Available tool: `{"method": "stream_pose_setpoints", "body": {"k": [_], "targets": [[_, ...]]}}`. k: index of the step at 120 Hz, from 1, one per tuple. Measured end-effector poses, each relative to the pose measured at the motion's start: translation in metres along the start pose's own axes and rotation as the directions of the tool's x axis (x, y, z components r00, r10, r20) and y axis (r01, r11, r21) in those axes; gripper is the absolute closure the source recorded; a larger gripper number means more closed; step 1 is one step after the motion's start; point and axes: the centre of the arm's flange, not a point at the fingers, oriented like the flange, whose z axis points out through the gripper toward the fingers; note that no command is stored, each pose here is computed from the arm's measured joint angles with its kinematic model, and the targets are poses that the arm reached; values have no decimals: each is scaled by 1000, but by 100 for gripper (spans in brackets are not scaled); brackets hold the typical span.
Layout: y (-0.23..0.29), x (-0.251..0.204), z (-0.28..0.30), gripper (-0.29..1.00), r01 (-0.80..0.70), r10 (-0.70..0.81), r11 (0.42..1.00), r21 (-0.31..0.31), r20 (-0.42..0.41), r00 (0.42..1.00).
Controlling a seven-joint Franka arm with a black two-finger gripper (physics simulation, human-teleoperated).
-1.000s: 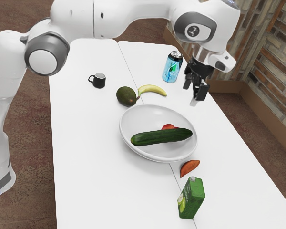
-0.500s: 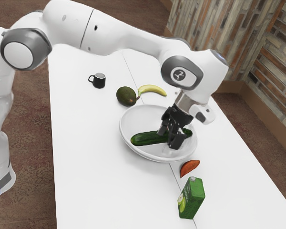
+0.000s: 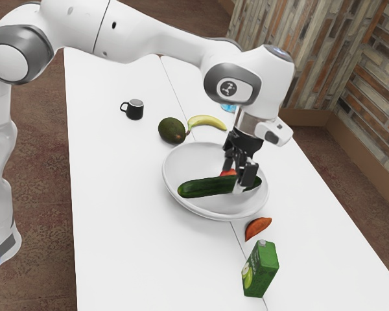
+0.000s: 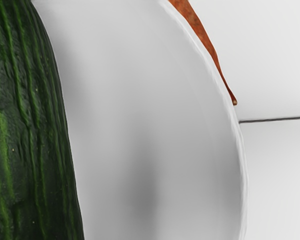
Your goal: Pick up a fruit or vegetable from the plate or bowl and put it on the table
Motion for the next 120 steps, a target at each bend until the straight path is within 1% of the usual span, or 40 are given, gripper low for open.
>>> {"method": "stream_pose_setpoints", "body": {"k": [34, 62, 92, 120], "targets": [[1, 1, 1, 0, 7, -7, 1000, -6, -11, 1000], [0, 1, 5, 0, 13, -13, 1000, -7, -4, 1000], [-11, -1, 17, 0, 31, -31, 1000, -3, 25, 999], [-24, -13, 31, 0, 41, -41, 999, 6, 61, 997]]}}
